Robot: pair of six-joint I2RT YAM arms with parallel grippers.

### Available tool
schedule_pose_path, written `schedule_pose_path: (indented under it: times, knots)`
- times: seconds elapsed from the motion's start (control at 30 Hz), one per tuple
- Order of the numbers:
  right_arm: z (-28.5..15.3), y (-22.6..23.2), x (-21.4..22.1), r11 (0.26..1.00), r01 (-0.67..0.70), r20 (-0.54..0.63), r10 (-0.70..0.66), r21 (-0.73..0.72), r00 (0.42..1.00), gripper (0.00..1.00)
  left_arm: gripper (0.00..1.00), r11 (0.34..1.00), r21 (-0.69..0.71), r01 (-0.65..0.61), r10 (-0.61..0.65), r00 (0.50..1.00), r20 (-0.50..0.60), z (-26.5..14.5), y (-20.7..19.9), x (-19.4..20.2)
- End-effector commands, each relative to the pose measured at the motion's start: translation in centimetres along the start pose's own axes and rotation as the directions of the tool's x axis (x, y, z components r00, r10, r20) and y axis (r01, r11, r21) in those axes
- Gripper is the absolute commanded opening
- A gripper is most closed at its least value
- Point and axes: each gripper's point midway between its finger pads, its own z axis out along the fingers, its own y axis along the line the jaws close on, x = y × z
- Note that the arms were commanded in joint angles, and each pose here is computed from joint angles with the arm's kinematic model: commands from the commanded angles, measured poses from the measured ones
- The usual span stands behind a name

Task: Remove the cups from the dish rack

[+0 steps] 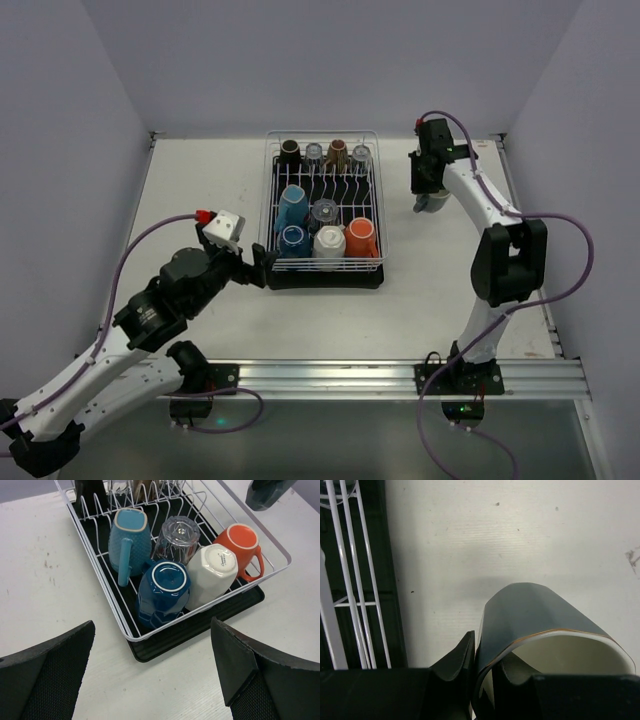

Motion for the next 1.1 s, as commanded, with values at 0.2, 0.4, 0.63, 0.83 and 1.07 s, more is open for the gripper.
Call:
schedule_pose_path:
  times: [0.2,0.4,0.63,0.83,1.07]
  knots:
    - [3.6,1.4,-5.6,0.989,-0.024,0.071,0.035,-0.147,0.997,0.0,0.98,0.999,0.033,0.004,-0.004,1.0,-0.014,1.4,-0.2,0.4]
    - [6.2,0.4,-4.9,0.99,-0.049,-0.001,0.05,-0.134,0.999,0.0,0.98,1.0,0.015,0.01,-0.01,0.999,-0.039,2.1,0.5,0.9]
    - [7.2,-0.1,-4.2,0.994,-0.055,-0.029,0.052,-0.098,0.998,0.06,0.98,1.0,-0.022,0.017,-0.018,0.999,-0.045,2.7,1.4,0.6]
    - [6.7,-0.2,-4.7,0.994,-0.066,-0.042,0.063,-0.085,0.997,0.42,0.98,0.999,-0.039,0.011,-0.013,0.998,-0.069,3.1,1.5,-0.1]
    - [1.2,0.1,-7.6,0.986,-0.092,0.1,0.107,-0.141,0.989,0.77,0.97,0.998,-0.04,0.04,-0.043,0.995,-0.093,4.5,0.7,-1.8]
